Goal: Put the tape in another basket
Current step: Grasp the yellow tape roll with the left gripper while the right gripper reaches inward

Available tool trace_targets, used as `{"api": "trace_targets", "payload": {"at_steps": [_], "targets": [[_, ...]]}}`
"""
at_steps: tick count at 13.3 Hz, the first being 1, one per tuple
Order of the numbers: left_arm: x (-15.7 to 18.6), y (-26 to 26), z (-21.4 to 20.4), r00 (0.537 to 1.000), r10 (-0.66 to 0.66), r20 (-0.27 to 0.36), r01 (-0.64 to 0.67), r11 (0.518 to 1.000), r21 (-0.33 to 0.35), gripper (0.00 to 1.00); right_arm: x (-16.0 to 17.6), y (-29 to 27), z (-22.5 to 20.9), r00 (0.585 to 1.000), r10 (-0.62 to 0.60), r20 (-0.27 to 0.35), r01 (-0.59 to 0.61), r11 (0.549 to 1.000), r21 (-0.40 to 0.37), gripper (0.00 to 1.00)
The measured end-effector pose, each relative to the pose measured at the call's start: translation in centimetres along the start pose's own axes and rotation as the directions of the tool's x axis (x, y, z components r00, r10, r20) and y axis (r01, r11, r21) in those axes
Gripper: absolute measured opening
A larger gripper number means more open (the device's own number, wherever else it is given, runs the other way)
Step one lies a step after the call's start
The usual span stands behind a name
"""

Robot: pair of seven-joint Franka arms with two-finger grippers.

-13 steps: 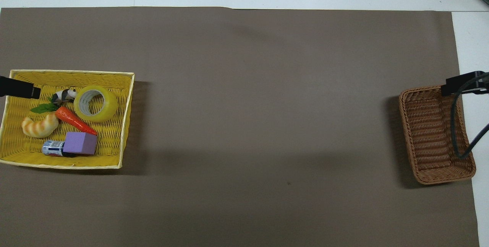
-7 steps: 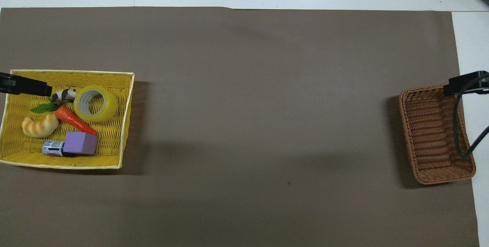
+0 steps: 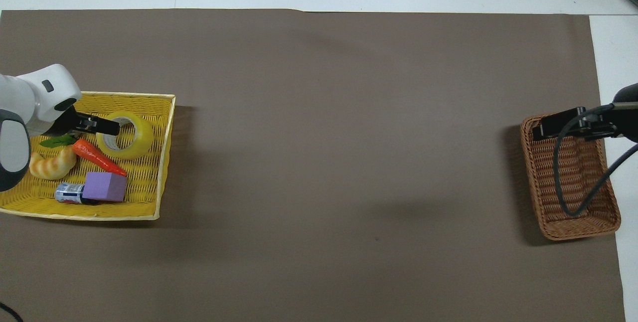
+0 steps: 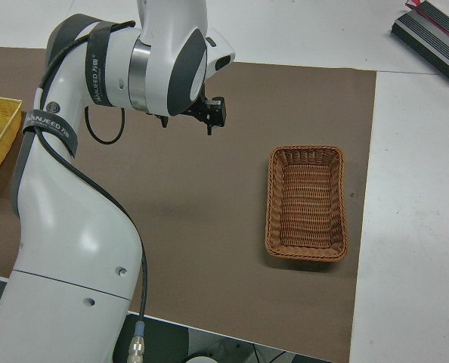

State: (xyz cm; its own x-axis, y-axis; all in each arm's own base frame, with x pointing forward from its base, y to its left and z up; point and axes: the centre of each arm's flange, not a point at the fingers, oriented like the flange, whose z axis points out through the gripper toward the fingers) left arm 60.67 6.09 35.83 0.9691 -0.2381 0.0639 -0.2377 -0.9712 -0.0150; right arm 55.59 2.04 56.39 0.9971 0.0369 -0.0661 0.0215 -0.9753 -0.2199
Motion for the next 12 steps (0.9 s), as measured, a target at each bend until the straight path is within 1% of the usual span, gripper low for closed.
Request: {"api": "trace_targets", "payload": {"at_steps": [1, 2, 3, 4, 5, 6, 7, 9, 10, 11, 12], "targets": [[-0.2, 0.0, 0.9, 1.000, -0.003, 0.001, 0.003, 1.000, -0.001, 1.00, 0.2, -0.2, 1.4, 1.000, -0.015, 0.002, 0.015, 0.999, 0.043, 1.00], [-0.4, 0.2, 1.7, 1.000, -0.007, 0.007, 0.007, 1.000, -0.009, 0.97, 0.5, -0.3, 3.1, 0.999, -0.037, 0.001, 0.036, 0.994, 0.103, 1.00], [-0.6, 0.3, 2.1, 1.000, -0.009, 0.012, 0.009, 1.000, -0.014, 0.97, 0.9, -0.1, 4.5, 0.999, -0.047, -0.004, 0.047, 0.989, 0.141, 1.00], [-0.8, 0.5, 2.4, 1.000, -0.010, 0.017, 0.010, 1.000, -0.018, 0.91, 1.2, 0.2, 5.9, 0.999, -0.047, -0.010, 0.048, 0.985, 0.163, 1.00], [-0.9, 0.6, 2.6, 1.000, -0.010, 0.022, 0.010, 1.000, -0.020, 0.90, 1.6, 0.3, 7.3, 0.999, -0.042, -0.012, 0.044, 0.981, 0.188, 1.00], [-1.1, 0.6, 2.7, 1.000, -0.010, 0.025, 0.011, 1.000, -0.022, 0.81, 2.0, -0.1, 8.6, 0.999, -0.037, -0.007, 0.038, 0.972, 0.230, 1.00], [-1.2, 0.6, 2.7, 1.000, -0.011, 0.027, 0.011, 1.000, -0.023, 0.66, 2.4, -0.9, 9.8, 0.999, -0.035, 0.001, 0.033, 0.963, 0.267, 1.00], [-1.3, 0.7, 2.8, 0.999, -0.009, 0.036, 0.010, 1.000, -0.027, 0.37, 2.9, -3.0, 11.5, 0.999, -0.040, 0.006, 0.036, 0.949, 0.314, 1.00], [-1.2, 0.9, 2.7, 0.999, -0.007, 0.035, 0.008, 1.000, -0.028, 0.25, 3.1, -4.1, 12.4, 0.999, -0.033, 0.004, 0.029, 0.931, 0.364, 1.00], [-1.1, 1.1, 2.3, 0.999, -0.003, 0.038, 0.004, 0.999, -0.032, 0.23, 3.2, -5.1, 13.5, 0.999, -0.031, -0.010, 0.032, 0.912, 0.408, 1.00], [-1.1, 1.4, 1.8, 0.999, 0.003, 0.050, -0.001, 0.999, -0.039, 0.23, 3.2, -6.0, 14.6, 0.999, -0.025, -0.029, 0.035, 0.902, 0.431, 1.00]]}}
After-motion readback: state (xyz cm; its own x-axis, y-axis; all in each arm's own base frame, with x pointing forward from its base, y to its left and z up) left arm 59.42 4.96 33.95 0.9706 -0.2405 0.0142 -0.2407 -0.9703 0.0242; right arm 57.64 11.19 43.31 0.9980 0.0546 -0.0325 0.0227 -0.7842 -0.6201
